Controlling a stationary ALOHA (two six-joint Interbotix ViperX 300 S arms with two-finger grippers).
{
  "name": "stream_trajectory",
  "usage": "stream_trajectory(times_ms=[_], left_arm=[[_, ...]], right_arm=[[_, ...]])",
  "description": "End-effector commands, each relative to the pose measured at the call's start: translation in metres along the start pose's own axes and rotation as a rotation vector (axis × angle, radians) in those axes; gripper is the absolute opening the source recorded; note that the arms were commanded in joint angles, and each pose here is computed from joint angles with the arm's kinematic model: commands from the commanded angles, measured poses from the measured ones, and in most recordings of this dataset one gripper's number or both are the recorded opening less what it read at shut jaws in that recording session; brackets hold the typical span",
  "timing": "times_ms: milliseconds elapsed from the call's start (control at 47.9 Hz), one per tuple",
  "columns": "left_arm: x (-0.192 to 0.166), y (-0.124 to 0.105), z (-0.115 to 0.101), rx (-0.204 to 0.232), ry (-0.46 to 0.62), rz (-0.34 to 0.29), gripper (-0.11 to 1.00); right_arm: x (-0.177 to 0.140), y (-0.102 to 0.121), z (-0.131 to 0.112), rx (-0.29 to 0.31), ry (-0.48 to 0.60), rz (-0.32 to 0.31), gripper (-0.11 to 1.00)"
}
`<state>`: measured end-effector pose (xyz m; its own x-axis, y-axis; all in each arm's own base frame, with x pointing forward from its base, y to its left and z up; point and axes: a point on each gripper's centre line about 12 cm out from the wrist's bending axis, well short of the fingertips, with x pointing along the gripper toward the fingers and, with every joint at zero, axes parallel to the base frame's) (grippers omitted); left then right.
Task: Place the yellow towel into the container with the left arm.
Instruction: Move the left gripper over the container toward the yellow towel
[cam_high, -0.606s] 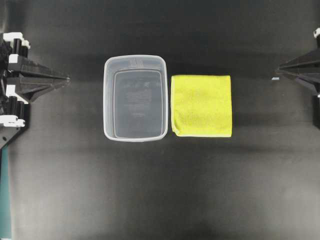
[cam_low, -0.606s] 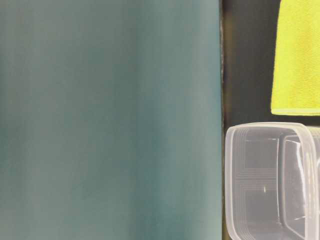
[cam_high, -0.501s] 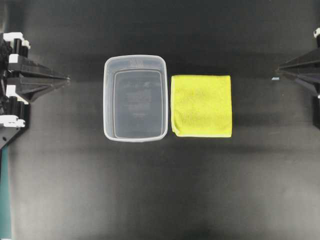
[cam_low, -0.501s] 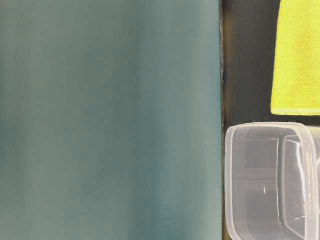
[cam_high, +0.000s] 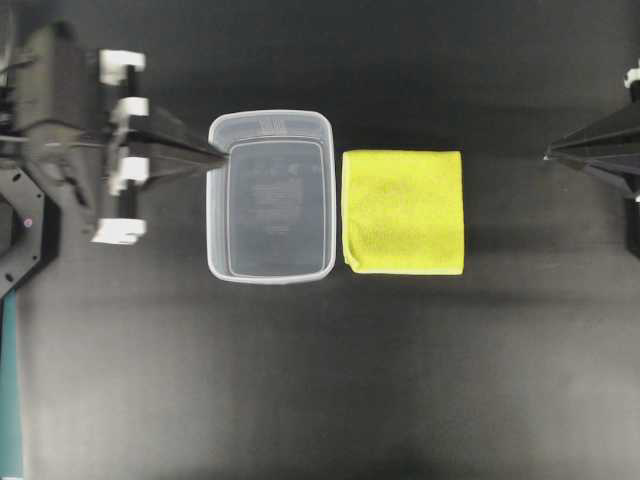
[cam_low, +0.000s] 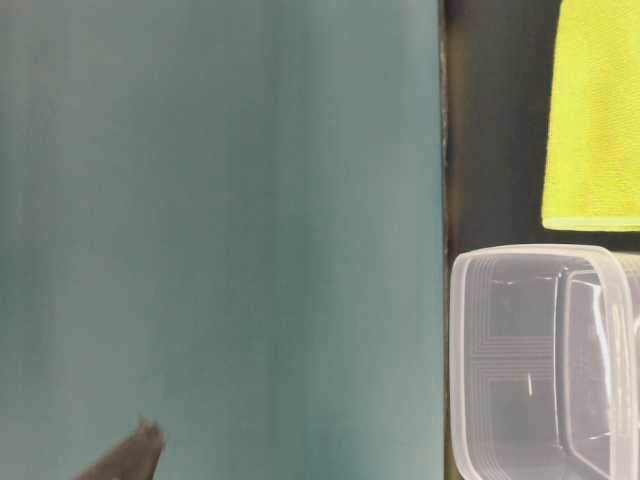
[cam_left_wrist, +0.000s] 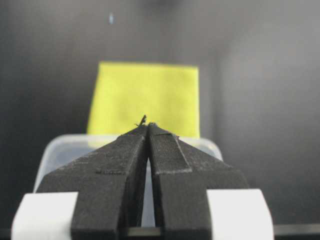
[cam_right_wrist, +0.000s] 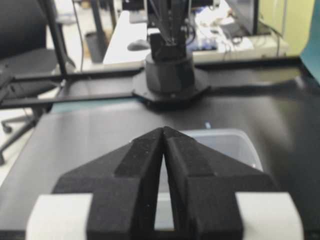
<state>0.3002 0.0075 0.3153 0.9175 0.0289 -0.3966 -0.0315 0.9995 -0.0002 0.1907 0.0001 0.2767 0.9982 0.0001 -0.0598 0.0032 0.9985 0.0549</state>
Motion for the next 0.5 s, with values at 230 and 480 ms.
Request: stream_trajectory(times_ms=[230, 480], left_arm=[[0.071, 0.008, 0.039, -0.003, 0.136, 0.025, 0.0], [0.118, 0.012, 0.047, 0.037, 0.251, 0.03, 0.05]], right_arm=[[-0.015, -0.003, -0.002, 0.011, 0.033, -0.017, 0.23], [-0.028, -0.006, -0.001, 0.012, 0.022, -0.039, 0.81]])
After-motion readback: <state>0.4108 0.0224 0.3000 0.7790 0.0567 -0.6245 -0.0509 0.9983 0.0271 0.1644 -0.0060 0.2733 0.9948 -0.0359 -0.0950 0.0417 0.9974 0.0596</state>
